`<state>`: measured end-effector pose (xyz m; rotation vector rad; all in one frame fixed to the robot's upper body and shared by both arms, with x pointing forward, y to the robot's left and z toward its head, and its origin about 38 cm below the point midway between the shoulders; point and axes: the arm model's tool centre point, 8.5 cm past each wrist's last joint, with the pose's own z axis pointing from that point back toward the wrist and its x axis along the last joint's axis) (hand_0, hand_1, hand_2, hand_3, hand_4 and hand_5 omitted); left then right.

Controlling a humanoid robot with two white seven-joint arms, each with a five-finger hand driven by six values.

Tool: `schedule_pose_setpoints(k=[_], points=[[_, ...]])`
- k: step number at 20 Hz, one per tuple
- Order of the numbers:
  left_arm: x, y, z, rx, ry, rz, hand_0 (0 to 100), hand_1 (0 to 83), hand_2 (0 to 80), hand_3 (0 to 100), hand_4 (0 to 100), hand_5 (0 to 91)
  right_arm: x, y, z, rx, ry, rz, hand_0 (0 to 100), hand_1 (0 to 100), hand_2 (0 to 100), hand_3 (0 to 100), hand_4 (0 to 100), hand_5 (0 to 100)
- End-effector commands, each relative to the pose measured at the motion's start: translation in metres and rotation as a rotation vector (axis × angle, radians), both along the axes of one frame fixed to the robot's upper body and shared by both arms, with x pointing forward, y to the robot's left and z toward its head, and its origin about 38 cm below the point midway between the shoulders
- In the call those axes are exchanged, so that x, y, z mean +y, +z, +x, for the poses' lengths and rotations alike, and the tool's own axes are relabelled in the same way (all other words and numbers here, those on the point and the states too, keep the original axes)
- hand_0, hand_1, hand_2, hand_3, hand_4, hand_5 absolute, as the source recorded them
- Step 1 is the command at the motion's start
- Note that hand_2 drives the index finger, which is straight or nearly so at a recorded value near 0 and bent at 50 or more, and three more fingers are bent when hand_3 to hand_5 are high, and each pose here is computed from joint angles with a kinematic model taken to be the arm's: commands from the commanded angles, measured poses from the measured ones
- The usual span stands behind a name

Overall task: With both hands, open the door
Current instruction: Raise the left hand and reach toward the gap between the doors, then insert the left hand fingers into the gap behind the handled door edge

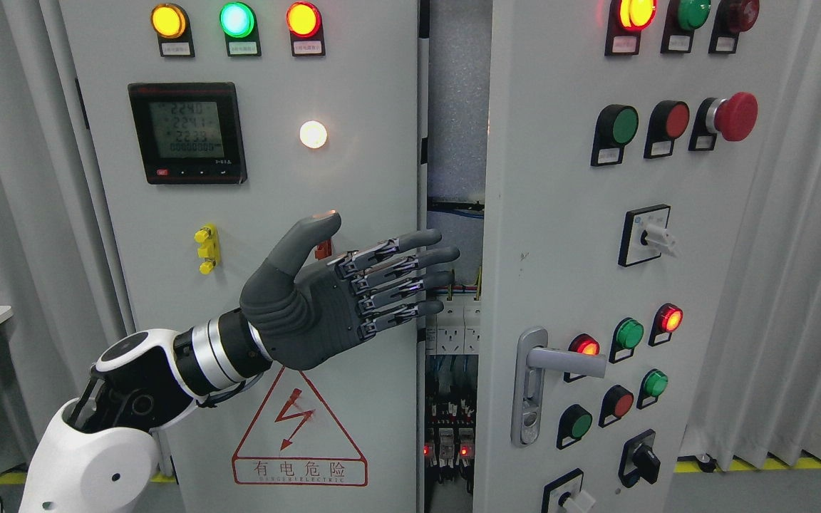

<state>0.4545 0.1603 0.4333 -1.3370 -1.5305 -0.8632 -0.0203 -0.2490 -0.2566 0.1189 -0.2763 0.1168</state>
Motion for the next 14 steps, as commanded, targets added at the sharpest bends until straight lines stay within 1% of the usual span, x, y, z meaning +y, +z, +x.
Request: schedule_pose_setpoints(k=[1,4,8,11,14], points=[[-0.003,0.008,0.021,0.061,-0.036,0.076,29,0.0,2.8,3,4,0.0,-0.005,0.0,0.0,0.001,0.001,-0.008,22,0,0,0,0,0],[-0.009,0.016,0.027,0.045,-0.042,0.101,29,0.0,2.8,3,4,0.0,-0.005,0.0,0.0,-0.001,0.001,-0.008,22,0,0,0,0,0],[-0.02,0.01,0.028,0.062,-0.062,0.143,29,0.0,2.8,3,4,0.0,-0.005,0.0,0.0,0.001,0.002,-0.007,22,0,0,0,0,0],[-0.029,0.01,0.027,0.053,-0.07,0.198,29,0.0,2.7,3,3,0.0,-0.005,0.0,0.0,0.001,0.001,-0.008,22,0,0,0,0,0],[-0.034,0.006,0.027,0.032,-0.065,0.212,29,0.0,2.8,3,3,0.0,-0.005,0.0,0.0,0.001,0.001,-0.008,22,0,0,0,0,0]])
